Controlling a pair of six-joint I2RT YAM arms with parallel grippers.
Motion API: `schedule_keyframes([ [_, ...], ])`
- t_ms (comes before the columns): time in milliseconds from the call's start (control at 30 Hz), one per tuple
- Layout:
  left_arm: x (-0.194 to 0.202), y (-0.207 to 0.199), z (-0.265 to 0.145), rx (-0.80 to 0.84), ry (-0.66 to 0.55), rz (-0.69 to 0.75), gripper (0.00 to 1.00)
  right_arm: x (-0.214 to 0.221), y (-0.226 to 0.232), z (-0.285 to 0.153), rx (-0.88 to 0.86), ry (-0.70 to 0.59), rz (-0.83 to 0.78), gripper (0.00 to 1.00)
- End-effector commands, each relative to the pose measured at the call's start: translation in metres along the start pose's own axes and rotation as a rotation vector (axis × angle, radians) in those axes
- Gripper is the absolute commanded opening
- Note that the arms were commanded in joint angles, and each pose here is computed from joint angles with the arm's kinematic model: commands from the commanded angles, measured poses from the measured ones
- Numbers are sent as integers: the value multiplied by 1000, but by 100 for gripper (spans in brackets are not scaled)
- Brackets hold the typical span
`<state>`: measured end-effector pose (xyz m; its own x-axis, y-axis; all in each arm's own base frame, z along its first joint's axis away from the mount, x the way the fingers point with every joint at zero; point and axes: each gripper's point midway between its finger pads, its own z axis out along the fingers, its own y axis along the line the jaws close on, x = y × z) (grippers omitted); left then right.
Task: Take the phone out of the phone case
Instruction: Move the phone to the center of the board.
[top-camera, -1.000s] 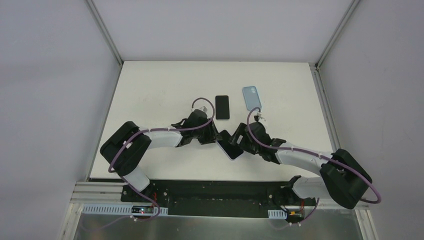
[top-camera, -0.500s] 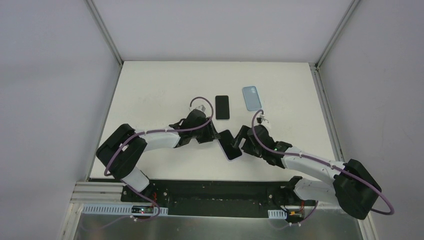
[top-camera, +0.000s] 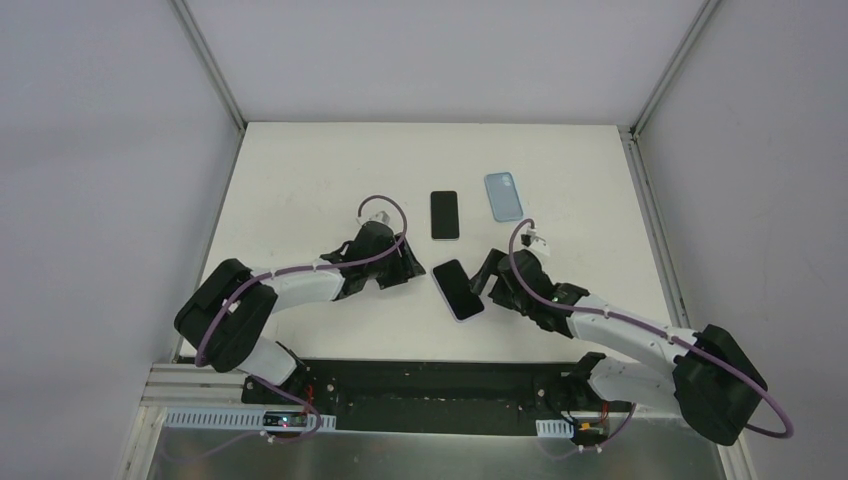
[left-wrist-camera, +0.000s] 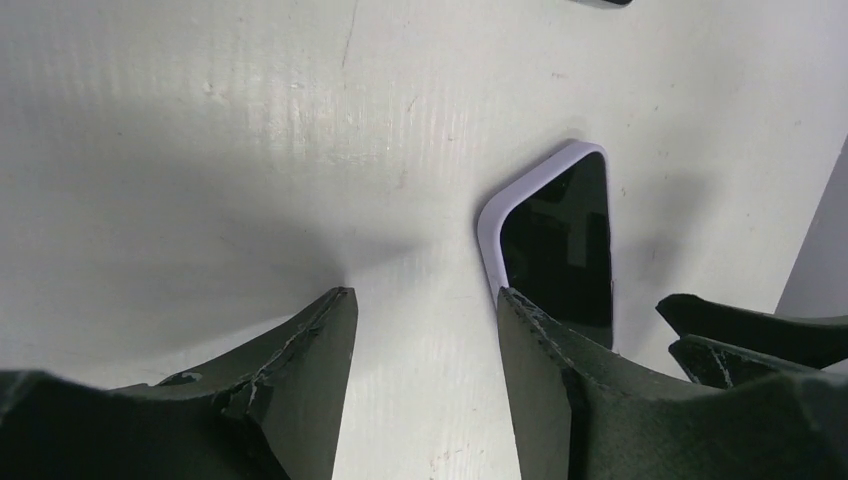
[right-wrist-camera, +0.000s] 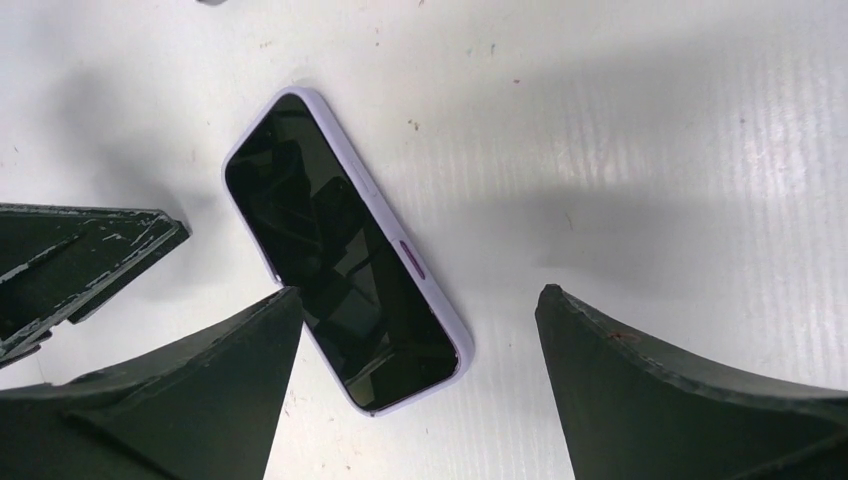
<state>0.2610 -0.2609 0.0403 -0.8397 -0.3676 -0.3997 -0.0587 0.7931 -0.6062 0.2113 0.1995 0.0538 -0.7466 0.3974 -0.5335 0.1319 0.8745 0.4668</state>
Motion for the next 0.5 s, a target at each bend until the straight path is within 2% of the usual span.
schedule_keyframes([
  [0, -9, -5, -11, 21, -39, 8, 55, -14, -8, 2, 29, -51, 22, 91],
  [467, -4, -15, -24, 55, -76, 111, 53, 3, -5, 16, 15, 34, 61, 89],
])
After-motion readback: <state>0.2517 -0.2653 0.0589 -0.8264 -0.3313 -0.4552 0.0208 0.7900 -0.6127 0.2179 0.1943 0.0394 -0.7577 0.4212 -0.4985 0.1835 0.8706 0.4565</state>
